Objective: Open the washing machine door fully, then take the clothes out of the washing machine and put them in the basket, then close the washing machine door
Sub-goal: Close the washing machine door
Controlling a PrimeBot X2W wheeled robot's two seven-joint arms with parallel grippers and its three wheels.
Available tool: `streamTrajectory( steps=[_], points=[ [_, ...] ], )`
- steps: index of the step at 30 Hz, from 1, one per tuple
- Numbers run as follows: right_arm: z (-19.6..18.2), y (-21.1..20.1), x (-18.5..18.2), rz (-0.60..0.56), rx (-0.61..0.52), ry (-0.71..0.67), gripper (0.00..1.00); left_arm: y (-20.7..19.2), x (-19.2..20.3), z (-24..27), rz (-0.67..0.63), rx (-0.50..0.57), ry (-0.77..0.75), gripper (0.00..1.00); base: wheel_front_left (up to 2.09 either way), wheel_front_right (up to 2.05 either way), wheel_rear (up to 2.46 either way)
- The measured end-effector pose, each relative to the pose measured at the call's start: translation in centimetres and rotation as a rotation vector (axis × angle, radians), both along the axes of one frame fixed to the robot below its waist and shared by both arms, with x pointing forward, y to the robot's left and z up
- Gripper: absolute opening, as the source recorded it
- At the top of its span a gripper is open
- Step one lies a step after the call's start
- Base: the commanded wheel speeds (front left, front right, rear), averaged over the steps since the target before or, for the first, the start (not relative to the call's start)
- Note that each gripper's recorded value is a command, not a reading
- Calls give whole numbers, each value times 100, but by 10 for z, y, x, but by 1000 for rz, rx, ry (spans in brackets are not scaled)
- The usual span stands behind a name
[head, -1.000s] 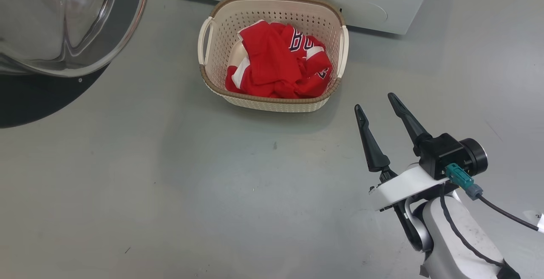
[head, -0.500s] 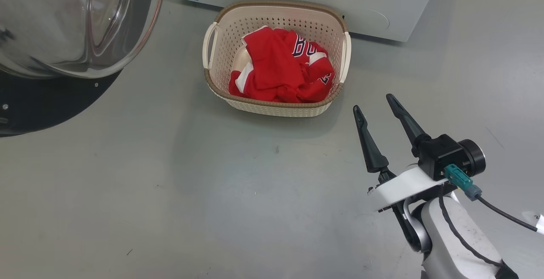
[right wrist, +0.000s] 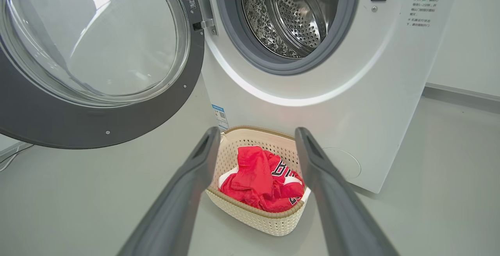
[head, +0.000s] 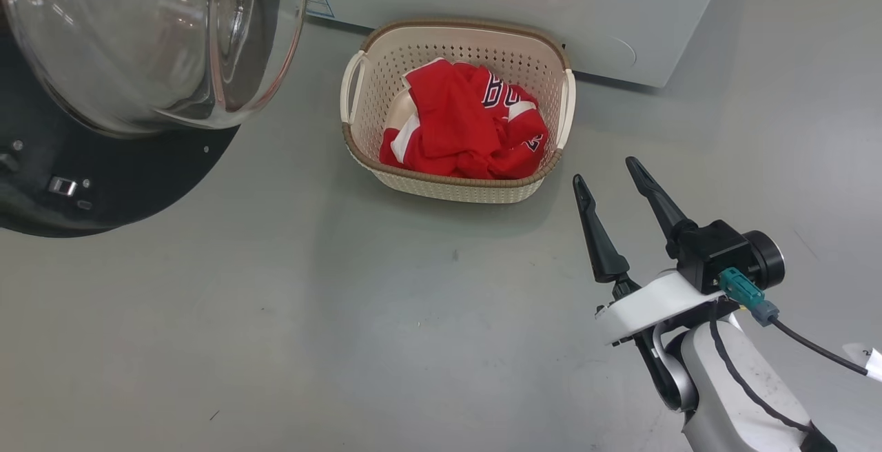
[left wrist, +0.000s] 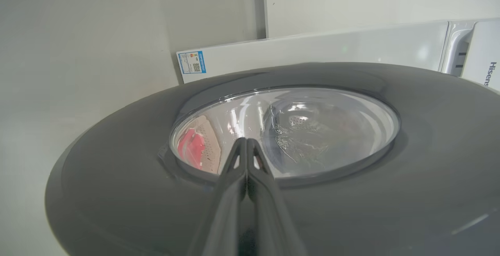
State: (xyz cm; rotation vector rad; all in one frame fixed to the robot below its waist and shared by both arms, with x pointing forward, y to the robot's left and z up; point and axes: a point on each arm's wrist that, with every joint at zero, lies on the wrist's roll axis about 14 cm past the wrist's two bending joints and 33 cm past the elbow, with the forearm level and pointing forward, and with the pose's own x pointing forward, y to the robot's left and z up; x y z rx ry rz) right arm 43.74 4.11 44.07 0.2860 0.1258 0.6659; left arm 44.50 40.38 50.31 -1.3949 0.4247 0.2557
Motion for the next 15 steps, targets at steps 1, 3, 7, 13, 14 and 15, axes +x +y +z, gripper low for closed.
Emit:
streamTrajectory(
  steps=[1, 3, 7, 13, 14, 15],
  points=[
    [2, 0, 0, 0, 0, -3, 100, -4, -2, -1, -16, -8, -4, 0, 0, 0, 0],
    [5, 1, -1, 1, 1, -10, 100, -9, -5, -3, -39, -18, -4, 0, 0, 0, 0],
    [10, 1, -2, 2, 1, -22, 100, -22, -8, -2, -86, -55, -26, 0, 0, 0, 0],
    [17, 2, -4, -2, 9, -32, 100, -49, -7, 1, -151, -145, -91, 0, 0, 0, 0],
    [18, 2, -5, -1, 8, -33, 100, -54, -7, 1, -160, -155, -95, 0, 0, 0, 0],
    [18, 1, -5, -2, 8, -34, 100, -58, -7, 1, -171, -169, -102, 0, 0, 0, 0]
  ],
)
